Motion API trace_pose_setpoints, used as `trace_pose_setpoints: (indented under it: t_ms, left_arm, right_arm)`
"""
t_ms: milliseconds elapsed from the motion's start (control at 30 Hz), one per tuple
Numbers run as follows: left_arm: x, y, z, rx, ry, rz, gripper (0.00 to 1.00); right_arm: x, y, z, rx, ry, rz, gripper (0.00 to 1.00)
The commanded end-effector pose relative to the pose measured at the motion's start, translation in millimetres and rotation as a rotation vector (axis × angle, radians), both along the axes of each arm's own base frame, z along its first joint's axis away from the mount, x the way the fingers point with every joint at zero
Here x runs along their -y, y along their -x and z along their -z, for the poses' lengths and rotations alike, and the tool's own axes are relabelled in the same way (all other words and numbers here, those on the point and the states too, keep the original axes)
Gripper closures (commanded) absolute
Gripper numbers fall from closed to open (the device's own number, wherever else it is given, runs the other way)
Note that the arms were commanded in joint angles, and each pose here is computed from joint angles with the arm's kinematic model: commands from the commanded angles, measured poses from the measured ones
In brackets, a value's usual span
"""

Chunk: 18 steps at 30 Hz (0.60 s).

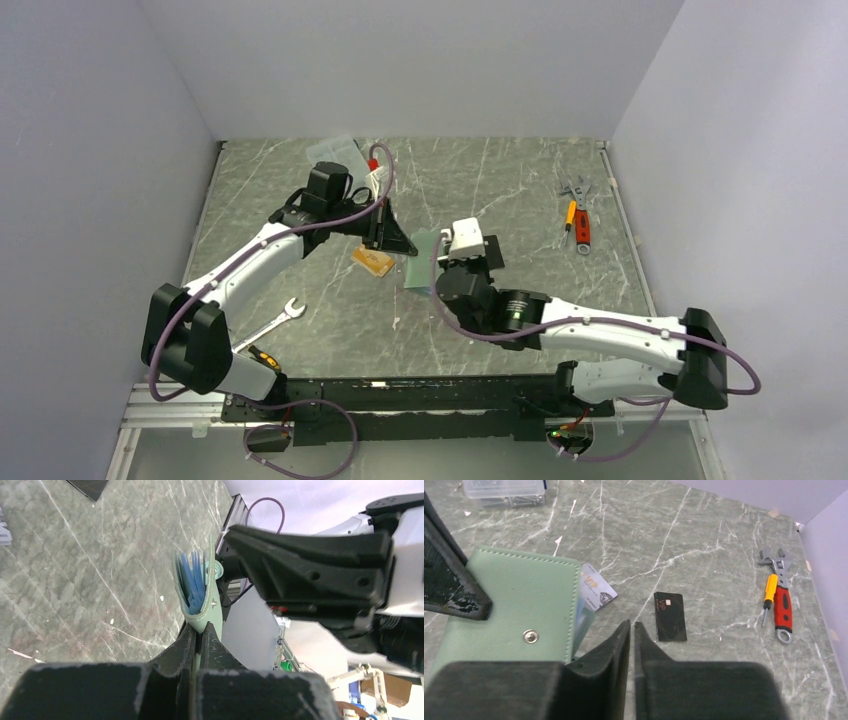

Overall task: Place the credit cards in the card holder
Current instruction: Open the card holder at the center of the board.

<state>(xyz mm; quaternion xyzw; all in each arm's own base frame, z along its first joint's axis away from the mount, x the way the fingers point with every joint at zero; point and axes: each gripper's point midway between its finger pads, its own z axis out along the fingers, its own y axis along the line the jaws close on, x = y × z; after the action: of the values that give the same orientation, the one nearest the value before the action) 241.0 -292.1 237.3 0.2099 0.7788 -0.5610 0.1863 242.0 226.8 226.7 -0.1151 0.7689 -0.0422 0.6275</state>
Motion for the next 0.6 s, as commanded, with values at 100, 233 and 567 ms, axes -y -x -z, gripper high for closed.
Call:
trace_pose_setpoints:
  t_ms: [100, 233, 567]
  left_arm:
    - [1, 23, -19, 0.055, 0.117, 0.148, 1.0]
    - [2, 33, -20, 0.045, 0.158, 0.215, 1.0]
    - [18, 51, 17, 0.102, 0.08, 0.249, 0.99]
  right_arm:
    - [39, 15, -43, 0.002, -0.349, 0.05, 0.61]
    - [60, 20, -43, -0.049, -0.507, 0.039, 0.49]
    - [33, 26, -5, -0.288, -0.699, -0.162, 0.3]
